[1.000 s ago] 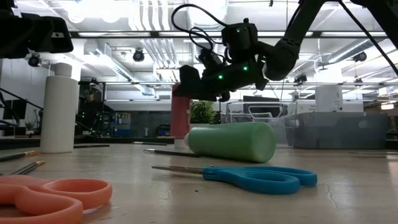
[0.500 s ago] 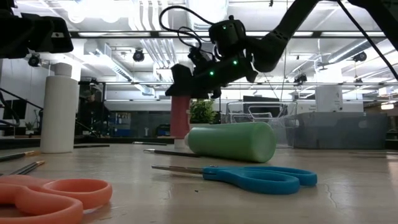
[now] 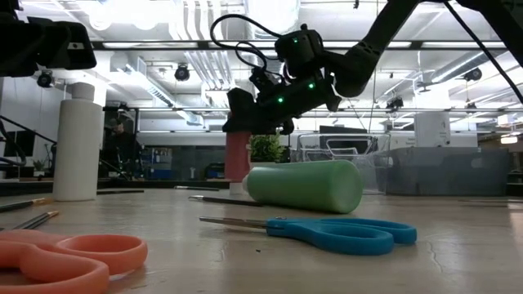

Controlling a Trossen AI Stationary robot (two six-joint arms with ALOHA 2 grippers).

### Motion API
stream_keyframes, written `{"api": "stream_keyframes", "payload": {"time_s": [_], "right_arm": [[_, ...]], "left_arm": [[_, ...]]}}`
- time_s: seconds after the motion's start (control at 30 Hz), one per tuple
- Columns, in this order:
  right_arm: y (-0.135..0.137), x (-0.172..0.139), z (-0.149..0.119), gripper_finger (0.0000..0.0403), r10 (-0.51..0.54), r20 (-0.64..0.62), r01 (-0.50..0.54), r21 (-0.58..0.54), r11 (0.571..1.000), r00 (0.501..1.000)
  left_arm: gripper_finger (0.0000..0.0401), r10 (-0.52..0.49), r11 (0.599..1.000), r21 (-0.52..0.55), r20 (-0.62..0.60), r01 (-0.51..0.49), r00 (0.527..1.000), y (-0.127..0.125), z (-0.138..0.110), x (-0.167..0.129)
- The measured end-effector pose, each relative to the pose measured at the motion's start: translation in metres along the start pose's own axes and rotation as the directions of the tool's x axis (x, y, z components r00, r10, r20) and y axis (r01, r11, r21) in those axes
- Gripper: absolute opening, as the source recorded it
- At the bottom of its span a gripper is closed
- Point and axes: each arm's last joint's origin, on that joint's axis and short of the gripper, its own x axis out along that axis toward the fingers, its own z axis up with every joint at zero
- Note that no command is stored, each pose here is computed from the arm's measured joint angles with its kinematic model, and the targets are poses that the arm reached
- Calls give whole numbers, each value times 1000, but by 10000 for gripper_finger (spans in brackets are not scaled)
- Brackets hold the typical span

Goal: Pick & Place Paint Supplies
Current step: Put the red paint bottle into the right transparent bin

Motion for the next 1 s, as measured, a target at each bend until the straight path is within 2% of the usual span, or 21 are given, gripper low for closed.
{"api": "stream_keyframes", "payload": {"time_s": [0.17,1.0], "right_arm": [[0,0,0,203,-1,0,1,0,1000,1000],[0,0,0,199,-5,-1,5,18,1000,1000]], "left_arm": [[118,0,1000,0,0,0,1000,0,0,0],[118,0,1000,0,0,0,1000,0,0,0]]}}
